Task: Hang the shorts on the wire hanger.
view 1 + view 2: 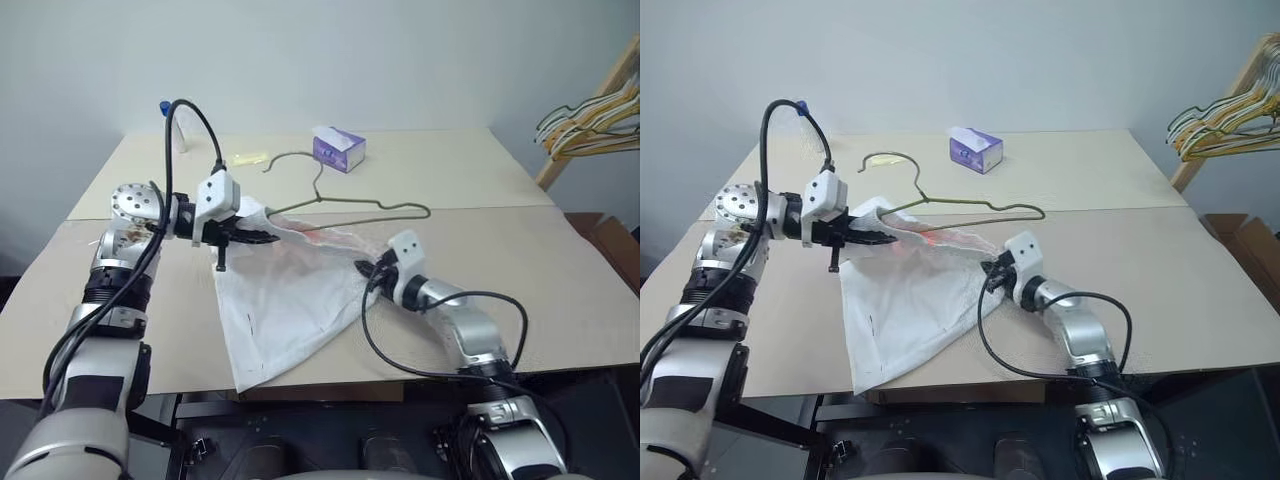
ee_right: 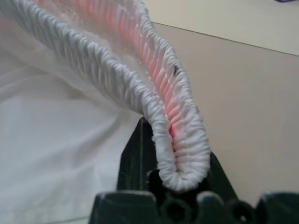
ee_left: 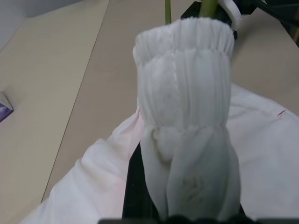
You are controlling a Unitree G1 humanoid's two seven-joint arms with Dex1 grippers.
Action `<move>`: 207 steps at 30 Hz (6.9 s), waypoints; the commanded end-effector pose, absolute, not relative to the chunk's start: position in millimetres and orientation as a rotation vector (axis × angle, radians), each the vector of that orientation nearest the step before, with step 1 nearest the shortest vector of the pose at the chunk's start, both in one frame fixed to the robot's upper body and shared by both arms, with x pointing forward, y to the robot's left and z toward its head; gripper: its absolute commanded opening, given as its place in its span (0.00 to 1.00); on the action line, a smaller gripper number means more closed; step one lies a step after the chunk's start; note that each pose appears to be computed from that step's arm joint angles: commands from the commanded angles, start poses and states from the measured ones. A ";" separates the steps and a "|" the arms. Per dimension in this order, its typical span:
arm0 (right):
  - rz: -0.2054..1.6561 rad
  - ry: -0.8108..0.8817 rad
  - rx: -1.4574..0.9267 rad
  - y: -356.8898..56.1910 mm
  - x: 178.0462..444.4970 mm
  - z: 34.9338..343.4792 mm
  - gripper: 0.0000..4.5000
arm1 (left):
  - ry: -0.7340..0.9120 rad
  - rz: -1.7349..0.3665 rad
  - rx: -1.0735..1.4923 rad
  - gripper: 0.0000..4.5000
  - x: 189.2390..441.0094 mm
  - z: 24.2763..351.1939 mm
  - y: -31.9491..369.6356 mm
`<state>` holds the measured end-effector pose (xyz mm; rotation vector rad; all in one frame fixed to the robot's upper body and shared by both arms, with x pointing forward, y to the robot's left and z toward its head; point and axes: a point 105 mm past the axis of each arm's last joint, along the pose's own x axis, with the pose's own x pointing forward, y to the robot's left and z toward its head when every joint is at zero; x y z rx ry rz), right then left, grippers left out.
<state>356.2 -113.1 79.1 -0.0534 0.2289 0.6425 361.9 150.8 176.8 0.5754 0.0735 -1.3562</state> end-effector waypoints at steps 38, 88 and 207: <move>0.540 0.187 -0.125 -185.5 347.6 125.2 0.01 | 0.018 -1.392 0.591 0.00 361.4 169.6 156.6; 0.510 0.191 -0.103 -192.9 351.1 130.4 0.01 | 0.089 -1.353 0.683 0.00 361.4 160.4 172.6; 0.373 0.514 0.068 -230.1 250.3 126.9 0.00 | -0.347 -1.130 -0.160 0.99 334.9 279.9 97.9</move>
